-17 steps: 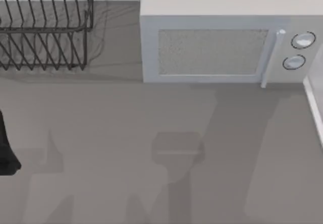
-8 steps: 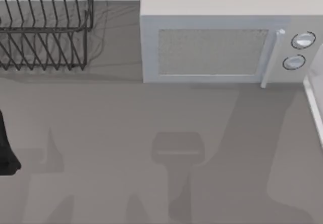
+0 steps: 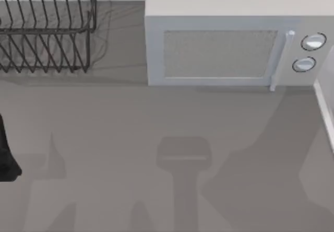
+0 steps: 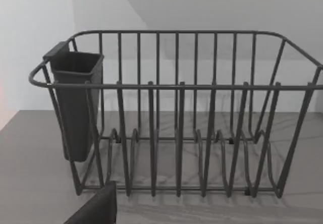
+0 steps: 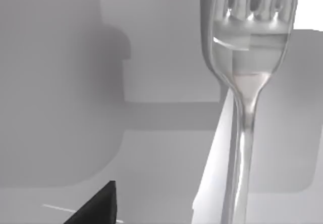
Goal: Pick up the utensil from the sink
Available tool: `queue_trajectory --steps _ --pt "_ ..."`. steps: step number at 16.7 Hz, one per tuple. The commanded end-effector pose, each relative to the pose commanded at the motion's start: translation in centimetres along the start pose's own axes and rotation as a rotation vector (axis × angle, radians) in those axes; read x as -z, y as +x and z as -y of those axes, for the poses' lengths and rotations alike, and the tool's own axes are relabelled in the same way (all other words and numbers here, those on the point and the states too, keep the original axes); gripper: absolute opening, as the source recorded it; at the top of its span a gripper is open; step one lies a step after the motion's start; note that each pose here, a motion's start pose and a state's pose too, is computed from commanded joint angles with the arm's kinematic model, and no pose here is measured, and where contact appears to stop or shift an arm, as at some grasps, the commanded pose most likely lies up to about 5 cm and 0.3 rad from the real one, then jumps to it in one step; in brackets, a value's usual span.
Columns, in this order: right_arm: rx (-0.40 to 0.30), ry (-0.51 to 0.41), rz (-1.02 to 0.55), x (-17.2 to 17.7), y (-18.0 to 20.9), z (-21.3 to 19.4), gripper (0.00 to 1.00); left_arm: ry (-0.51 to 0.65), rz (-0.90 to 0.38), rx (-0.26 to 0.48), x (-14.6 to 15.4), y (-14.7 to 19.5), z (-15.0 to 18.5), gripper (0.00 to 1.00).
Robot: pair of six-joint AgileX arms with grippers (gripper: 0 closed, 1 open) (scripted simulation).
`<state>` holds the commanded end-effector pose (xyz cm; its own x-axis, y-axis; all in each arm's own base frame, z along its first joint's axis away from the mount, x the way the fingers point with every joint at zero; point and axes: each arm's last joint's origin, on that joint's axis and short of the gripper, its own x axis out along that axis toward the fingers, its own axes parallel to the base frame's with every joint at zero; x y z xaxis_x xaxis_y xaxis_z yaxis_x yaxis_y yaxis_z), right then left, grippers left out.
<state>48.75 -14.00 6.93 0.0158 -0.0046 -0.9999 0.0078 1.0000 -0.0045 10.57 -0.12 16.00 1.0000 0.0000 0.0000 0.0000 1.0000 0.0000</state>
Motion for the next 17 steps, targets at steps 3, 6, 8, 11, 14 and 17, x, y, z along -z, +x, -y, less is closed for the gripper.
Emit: queue_trajectory --steps 3,6,8,11,14,17 --pt "-0.001 0.002 -0.005 0.5 4.3 0.0 1.0 0.0 0.0 0.0 0.0 0.0 0.0 1.0" --pt "-0.004 0.002 -0.016 0.9 5.8 -0.1 1.0 0.0 0.0 0.0 0.0 0.0 0.0 1.0" --pt "-0.004 0.002 -0.016 0.9 5.8 -0.1 1.0 0.0 0.0 0.0 0.0 0.0 0.0 1.0" --pt "-0.004 0.002 -0.016 0.9 5.8 -0.1 0.85 0.0 0.0 0.0 0.0 0.0 0.0 1.0" --pt "-0.004 0.002 -0.016 0.9 5.8 -0.1 0.62 0.0 0.0 0.0 0.0 0.0 0.0 1.0" --pt "-0.004 0.002 -0.016 0.9 5.8 -0.1 0.4 0.0 0.0 0.0 0.0 0.0 0.0 1.0"
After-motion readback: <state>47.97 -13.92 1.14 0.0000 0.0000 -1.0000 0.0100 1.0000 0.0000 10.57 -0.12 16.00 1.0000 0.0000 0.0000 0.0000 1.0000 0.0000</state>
